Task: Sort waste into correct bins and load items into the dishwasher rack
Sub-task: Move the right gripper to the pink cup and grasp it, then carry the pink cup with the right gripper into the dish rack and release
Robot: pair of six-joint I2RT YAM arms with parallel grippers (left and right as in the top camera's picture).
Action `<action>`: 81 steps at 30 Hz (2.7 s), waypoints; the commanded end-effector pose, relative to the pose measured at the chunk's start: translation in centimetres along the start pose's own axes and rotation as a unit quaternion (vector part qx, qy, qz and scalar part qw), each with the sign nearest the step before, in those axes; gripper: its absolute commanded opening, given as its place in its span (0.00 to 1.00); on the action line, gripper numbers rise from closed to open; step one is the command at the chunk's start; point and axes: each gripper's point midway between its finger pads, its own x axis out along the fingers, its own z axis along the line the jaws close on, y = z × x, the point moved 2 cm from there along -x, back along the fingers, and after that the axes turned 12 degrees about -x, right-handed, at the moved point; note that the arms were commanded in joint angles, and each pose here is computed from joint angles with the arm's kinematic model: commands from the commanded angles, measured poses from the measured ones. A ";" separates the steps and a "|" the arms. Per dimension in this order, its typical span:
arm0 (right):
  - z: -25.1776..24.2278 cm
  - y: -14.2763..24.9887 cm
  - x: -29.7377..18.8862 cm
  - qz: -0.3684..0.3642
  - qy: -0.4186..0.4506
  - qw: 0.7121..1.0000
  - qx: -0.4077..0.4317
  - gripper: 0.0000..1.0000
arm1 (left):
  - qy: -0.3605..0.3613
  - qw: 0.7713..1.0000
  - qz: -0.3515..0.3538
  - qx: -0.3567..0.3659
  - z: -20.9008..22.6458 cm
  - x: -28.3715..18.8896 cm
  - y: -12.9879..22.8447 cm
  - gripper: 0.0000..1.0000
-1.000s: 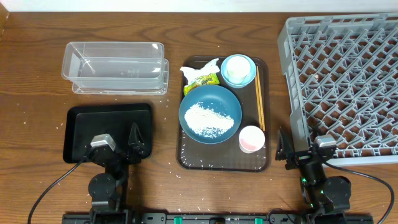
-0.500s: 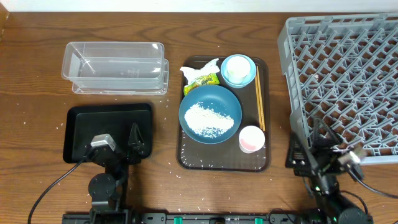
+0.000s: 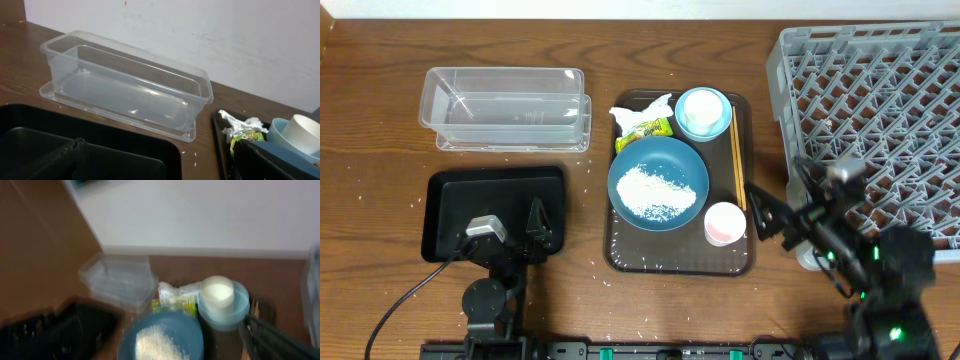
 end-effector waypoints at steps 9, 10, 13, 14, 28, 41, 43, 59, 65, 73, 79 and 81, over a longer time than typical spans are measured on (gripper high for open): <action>3.2 5.7 7.9 0.325 -0.032 0.928 -0.179 0.99 | -0.013 1.000 0.019 0.005 0.8 0.1 1.4 0.95; 3.3 6.6 8.2 0.350 -0.025 0.917 -0.190 0.99 | -0.013 1.000 0.019 0.005 0.8 0.1 1.4 0.95; 4.3 9.7 8.8 0.420 -0.027 0.884 -0.205 0.99 | -0.013 1.000 0.019 0.005 0.8 0.1 1.4 0.95; 4.8 10.7 8.7 0.442 -0.038 0.872 -0.208 0.99 | -0.013 1.000 0.019 0.005 0.8 0.1 1.4 0.95; 6.3 15.2 5.9 0.553 -0.034 0.824 -0.118 0.99 | -0.013 1.000 0.019 0.005 0.8 0.1 1.4 0.95; 4.6 18.7 5.6 0.567 -0.006 0.811 -0.145 0.56 | -0.013 1.000 0.019 0.005 0.8 0.1 1.4 0.95; 4.6 18.8 5.6 0.566 0.000 0.813 -0.137 0.55 | -0.013 1.000 0.019 0.005 0.8 0.1 1.4 0.95; 4.1 21.1 6.1 0.561 0.015 0.818 -0.121 0.48 | -0.013 1.000 0.019 0.005 0.8 0.1 1.4 0.95; 4.1 20.9 6.4 0.556 0.018 0.823 -0.116 0.38 | -0.013 1.000 0.019 0.005 0.8 0.1 1.4 0.95; 4.3 20.3 6.8 0.548 0.018 0.828 -0.116 0.17 | -0.013 1.000 0.019 0.005 0.8 0.1 1.4 0.95; 4.6 18.5 7.3 0.540 0.017 0.833 -0.116 0.02 | -0.013 1.000 0.019 0.005 0.8 0.1 1.4 0.95; 4.8 17.4 7.5 0.536 0.017 0.836 -0.116 0.01 | -0.013 1.000 0.019 0.005 0.8 0.1 1.4 0.95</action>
